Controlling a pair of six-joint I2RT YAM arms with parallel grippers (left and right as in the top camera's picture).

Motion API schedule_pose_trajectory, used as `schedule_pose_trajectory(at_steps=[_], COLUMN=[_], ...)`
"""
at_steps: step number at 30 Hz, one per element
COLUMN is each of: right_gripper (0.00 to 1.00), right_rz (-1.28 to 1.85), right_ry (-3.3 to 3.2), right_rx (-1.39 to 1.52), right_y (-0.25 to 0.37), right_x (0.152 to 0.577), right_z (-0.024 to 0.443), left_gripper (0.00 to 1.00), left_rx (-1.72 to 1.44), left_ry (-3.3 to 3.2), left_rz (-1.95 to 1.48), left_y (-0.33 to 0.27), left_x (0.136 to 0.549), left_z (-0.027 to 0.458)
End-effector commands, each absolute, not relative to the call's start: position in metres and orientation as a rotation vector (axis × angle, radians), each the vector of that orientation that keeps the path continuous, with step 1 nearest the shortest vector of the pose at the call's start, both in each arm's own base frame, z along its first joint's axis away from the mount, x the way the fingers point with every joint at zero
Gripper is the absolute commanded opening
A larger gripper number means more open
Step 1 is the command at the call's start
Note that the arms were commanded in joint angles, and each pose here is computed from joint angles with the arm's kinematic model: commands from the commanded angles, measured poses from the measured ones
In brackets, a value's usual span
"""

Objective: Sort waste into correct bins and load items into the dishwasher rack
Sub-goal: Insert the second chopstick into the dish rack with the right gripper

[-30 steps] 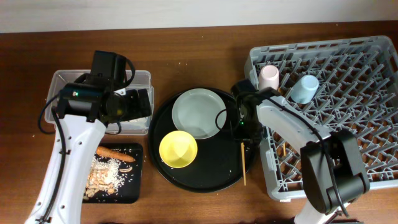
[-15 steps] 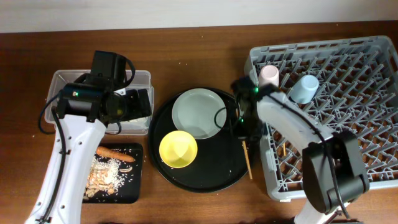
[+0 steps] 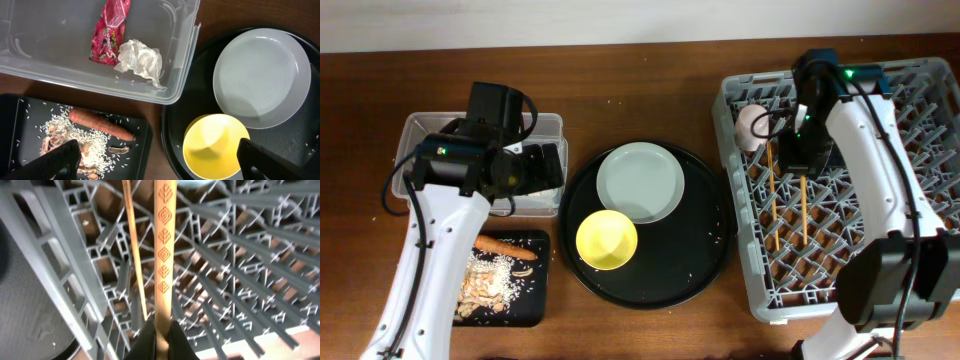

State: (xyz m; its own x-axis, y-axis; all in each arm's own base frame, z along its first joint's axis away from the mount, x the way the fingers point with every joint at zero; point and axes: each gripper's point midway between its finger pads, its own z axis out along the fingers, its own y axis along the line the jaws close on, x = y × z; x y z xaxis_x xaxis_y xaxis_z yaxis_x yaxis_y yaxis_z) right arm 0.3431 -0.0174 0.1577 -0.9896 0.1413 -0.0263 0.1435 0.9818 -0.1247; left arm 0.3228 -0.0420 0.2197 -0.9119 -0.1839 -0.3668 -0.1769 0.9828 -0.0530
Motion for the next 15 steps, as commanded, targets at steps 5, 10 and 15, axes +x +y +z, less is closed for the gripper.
schedule_pose_trajectory(at_steps=[5,10,15], right_gripper=[0.04,0.05,0.40], right_rz=[-0.232,-0.230,-0.230], right_ry=[3.142,3.200,3.197], right_rx=[0.003,-0.010,-0.009], right_y=[-0.022,-0.022,-0.022], right_x=[0.353,0.351,0.352], right_z=[0.139,0.115,0.115], left_gripper=[0.99,0.99,0.99], left_rx=[-0.276,-0.276,-0.276], left_ry=[2.739,2.739,2.739], left_rz=[-0.020,-0.020,-0.020], left_y=[-0.039,-0.039,-0.039], left_x=[0.322,0.322,0.322], left_z=[0.223,0.223,0.223])
